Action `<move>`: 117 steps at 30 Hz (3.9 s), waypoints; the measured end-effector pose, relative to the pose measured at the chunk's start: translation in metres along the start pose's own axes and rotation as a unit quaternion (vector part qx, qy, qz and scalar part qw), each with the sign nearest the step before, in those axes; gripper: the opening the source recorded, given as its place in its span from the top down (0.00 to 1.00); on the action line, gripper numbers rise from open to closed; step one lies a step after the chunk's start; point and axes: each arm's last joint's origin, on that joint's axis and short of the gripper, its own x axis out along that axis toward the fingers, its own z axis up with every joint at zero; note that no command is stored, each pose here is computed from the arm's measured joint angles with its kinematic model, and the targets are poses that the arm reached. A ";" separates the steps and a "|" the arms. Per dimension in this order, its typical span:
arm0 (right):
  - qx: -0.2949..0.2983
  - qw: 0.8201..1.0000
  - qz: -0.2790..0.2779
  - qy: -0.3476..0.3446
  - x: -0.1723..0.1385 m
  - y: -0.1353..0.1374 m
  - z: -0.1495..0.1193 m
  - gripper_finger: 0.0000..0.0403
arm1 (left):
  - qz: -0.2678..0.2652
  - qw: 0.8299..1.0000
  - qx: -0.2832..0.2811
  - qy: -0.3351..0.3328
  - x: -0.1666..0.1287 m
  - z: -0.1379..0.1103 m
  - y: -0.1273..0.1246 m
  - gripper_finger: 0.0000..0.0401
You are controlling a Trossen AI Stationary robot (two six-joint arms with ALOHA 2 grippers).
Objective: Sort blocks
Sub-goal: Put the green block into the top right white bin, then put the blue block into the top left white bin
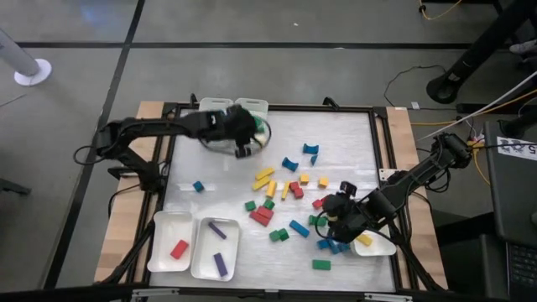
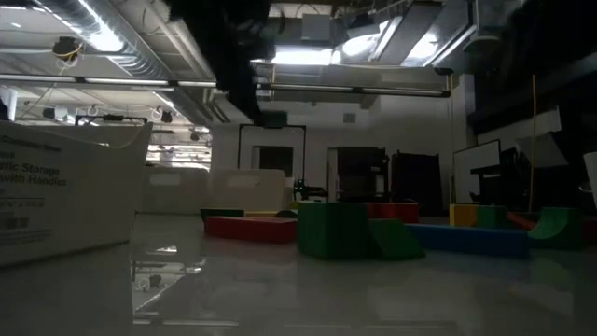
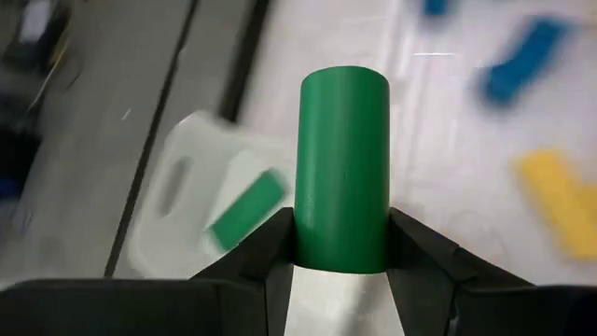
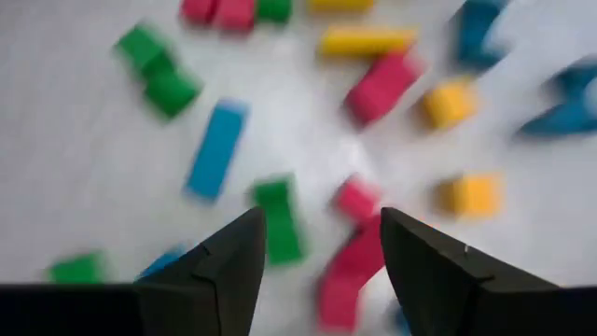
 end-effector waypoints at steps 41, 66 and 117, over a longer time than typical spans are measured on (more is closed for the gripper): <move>0.031 0.989 -0.116 0.092 0.162 -0.231 0.102 0.48 | -0.074 0.993 -0.096 0.001 0.033 -0.021 0.002 0.50; 0.066 0.988 -0.079 0.116 0.175 -0.237 0.096 0.48 | -0.080 0.993 -0.087 -0.003 0.031 -0.019 -0.004 0.50; -0.128 0.988 -0.037 0.073 0.167 -0.238 0.139 0.63 | -0.084 0.989 -0.120 0.025 0.025 -0.018 -0.002 0.50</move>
